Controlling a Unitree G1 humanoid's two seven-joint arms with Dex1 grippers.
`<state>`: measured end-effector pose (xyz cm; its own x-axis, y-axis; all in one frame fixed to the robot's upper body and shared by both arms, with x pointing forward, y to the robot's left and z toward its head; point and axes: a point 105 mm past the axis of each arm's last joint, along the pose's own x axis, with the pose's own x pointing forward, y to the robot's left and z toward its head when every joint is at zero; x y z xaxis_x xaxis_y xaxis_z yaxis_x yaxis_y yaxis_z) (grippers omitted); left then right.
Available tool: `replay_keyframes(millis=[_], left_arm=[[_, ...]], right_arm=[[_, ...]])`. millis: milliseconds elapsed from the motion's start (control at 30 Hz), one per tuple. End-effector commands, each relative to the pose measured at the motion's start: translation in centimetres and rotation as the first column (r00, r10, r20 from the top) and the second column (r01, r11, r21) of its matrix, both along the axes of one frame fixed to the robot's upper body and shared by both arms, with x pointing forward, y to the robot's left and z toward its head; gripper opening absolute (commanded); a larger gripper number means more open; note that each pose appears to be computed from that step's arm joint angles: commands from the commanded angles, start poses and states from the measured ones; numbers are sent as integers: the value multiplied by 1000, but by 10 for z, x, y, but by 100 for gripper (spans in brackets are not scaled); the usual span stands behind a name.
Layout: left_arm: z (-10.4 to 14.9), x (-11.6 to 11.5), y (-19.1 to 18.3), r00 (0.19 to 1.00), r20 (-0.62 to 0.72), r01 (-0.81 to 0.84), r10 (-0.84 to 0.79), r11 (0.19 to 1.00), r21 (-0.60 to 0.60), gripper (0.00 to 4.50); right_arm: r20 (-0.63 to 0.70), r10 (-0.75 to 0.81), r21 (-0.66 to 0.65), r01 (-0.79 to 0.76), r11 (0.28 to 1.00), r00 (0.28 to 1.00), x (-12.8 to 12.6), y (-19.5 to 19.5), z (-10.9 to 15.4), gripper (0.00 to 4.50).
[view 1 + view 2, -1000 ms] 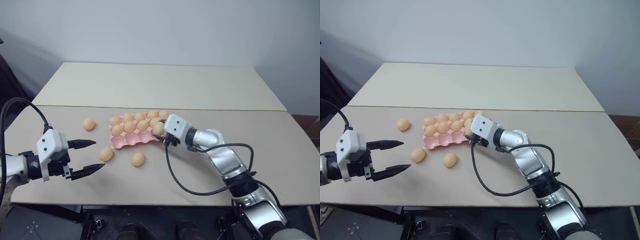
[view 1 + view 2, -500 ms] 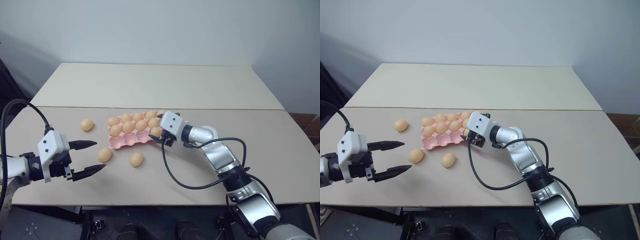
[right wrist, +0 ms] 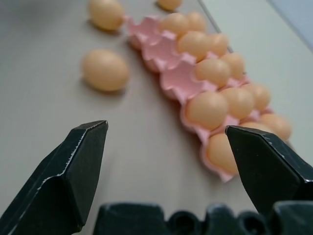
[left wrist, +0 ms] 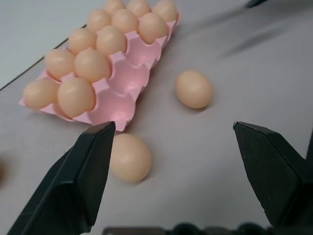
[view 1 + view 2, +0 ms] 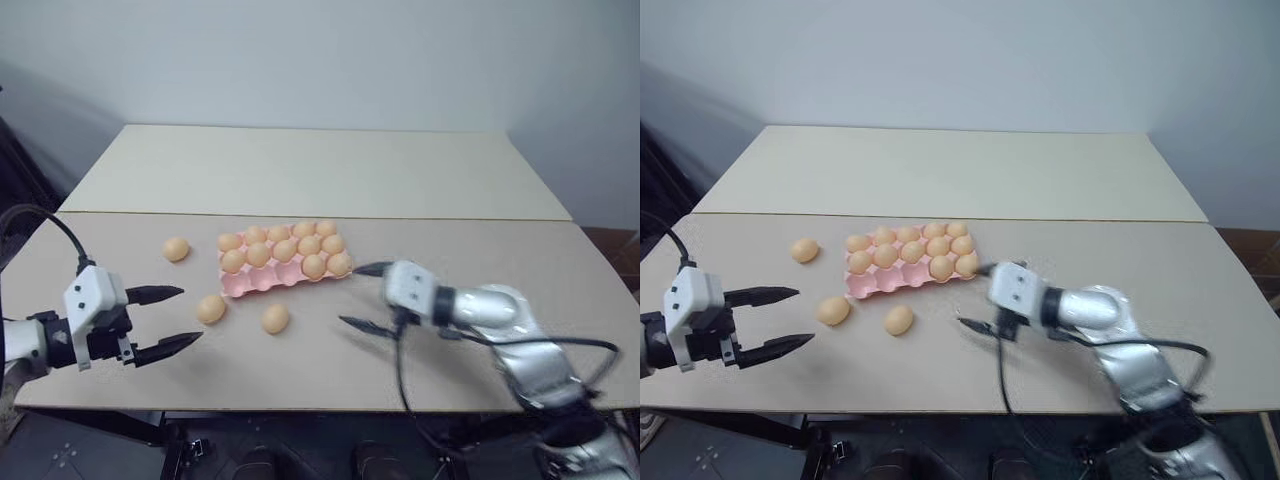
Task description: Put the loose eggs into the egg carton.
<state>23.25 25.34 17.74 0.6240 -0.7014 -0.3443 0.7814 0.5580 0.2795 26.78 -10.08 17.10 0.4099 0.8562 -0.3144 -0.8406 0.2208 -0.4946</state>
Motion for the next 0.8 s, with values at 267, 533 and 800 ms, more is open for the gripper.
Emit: replay_keyframes(millis=[267, 533, 800], left_arm=[[8, -11, 16, 1000, 7, -1, 0, 1000, 31, 419], [2, -12, 25, 999, -19, -29, 29, 1000, 11, 419], [-4, -11, 24, 999, -35, -16, 17, 1000, 9, 419]], right_arm=[[-24, 29, -52, -30, 998, 999, -29, -24, 15, 448], [-29, -27, -19, 26, 999, 999, -23, -19, 15, 448], [-22, -45, 42, 46, 998, 999, 7, 43, 0, 448]])
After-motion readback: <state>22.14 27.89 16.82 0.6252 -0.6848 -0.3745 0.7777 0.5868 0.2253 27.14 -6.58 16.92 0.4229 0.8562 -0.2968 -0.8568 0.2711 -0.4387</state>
